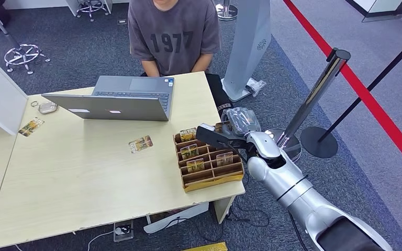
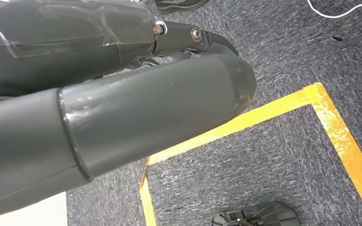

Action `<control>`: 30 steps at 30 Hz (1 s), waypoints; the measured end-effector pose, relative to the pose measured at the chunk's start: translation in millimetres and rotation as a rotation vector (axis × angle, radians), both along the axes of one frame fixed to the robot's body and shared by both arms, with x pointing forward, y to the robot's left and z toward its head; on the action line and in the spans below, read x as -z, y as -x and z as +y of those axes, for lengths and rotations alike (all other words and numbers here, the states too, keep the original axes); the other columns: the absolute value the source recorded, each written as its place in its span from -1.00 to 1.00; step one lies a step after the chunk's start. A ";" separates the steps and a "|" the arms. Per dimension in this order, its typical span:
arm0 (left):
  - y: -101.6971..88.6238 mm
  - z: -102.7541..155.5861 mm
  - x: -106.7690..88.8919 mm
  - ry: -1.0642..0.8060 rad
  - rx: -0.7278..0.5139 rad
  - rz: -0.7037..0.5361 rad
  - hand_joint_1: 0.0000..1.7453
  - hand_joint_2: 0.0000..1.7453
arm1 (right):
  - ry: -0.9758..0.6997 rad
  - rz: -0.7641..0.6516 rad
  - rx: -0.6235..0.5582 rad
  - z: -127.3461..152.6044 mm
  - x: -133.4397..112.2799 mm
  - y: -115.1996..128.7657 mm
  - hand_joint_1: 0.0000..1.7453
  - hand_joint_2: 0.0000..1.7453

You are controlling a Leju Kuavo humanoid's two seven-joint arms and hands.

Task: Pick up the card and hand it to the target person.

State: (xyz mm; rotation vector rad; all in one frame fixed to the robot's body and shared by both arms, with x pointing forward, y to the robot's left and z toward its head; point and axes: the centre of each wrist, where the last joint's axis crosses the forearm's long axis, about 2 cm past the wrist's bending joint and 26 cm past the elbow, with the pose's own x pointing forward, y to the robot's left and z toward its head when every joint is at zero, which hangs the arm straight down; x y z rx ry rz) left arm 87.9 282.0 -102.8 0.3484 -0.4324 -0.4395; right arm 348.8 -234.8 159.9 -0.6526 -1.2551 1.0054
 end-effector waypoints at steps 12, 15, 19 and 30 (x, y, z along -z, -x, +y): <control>0.1 0.4 0.0 0.000 0.000 0.000 -1.00 -1.00 | -0.011 -0.011 -0.008 2.2 -3.7 1.0 0.48 1.00; 0.4 0.6 0.1 -0.001 -0.001 0.000 -1.00 -1.00 | -0.021 -0.022 -0.013 4.1 -7.2 1.8 0.50 1.00; 0.8 0.7 0.2 0.000 -0.002 0.000 -1.00 -1.00 | -0.033 -0.033 -0.016 6.0 -12.3 2.8 0.50 1.00; 1.0 0.7 0.2 0.000 -0.002 0.001 -1.00 -1.00 | -0.049 -0.037 -0.025 7.6 -18.3 5.0 0.53 1.00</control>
